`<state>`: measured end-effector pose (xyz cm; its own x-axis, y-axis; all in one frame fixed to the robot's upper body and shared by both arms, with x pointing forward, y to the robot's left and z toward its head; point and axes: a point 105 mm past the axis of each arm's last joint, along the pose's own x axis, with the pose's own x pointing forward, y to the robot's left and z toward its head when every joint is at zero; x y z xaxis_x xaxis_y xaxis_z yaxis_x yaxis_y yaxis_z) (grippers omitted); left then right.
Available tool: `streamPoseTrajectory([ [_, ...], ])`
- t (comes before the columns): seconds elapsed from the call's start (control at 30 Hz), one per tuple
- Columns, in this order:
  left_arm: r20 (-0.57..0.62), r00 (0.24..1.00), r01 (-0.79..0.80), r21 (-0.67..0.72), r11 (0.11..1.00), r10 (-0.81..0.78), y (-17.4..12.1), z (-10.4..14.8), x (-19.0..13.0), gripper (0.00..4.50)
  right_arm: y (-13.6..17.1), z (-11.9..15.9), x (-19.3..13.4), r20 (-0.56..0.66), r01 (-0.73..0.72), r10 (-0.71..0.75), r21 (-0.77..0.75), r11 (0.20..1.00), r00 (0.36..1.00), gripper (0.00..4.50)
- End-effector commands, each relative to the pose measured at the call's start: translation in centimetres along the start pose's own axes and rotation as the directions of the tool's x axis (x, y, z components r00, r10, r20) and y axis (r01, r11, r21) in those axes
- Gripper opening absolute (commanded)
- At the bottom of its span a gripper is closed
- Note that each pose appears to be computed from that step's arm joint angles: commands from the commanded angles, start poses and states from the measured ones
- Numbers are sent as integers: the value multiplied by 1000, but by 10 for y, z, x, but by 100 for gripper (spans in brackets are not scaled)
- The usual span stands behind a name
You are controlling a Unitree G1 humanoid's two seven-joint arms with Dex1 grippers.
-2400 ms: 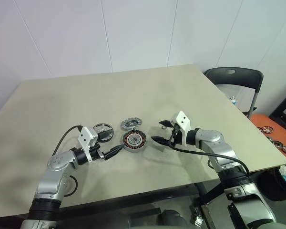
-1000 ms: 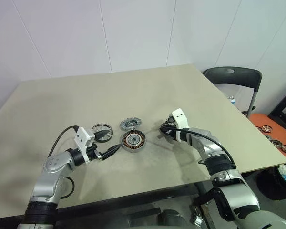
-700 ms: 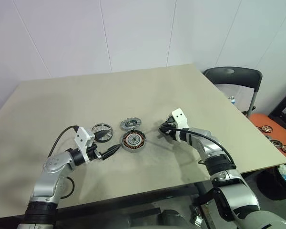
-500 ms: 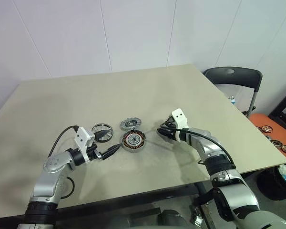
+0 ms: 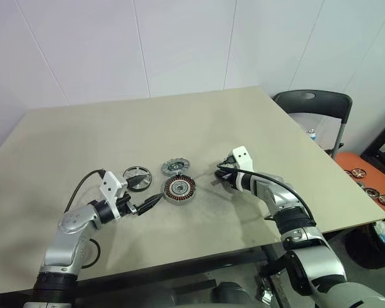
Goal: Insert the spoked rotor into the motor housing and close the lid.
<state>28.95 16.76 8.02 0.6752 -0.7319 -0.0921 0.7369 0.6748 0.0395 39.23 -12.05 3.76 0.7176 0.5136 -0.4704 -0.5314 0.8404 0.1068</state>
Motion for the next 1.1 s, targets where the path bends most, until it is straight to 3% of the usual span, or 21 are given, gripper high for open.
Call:
streamPoseTrajectory([
  [0.03,28,1000,-16,65,998,14,6,14,-3,450,2,27,-3,102,-11,15,-39,999,995,67],
  [0.13,25,1000,-20,66,998,18,7,14,-4,450,10,43,-6,178,-50,61,-68,996,982,67],
  [0.23,20,1000,-21,63,998,20,7,12,-4,450,43,72,-16,301,-210,237,-120,970,924,67],
  [0.3,19,1000,-21,60,998,20,7,11,-4,450,61,76,-22,314,-290,323,-146,946,893,67],
  [0.4,17,1000,-24,56,998,23,7,10,-5,450,82,57,-20,188,-364,403,-211,907,895,67],
  [0.57,0,999,-40,54,998,40,10,6,-9,450,90,45,-5,61,-351,370,-207,913,927,67],
  [0.77,-43,993,-110,77,991,113,30,1,-30,450,111,46,1,3,-419,429,-200,886,903,67],
  [1.1,-42,993,-110,70,992,113,26,-1,-29,450,126,24,5,-83,-461,454,-202,864,887,67],
])
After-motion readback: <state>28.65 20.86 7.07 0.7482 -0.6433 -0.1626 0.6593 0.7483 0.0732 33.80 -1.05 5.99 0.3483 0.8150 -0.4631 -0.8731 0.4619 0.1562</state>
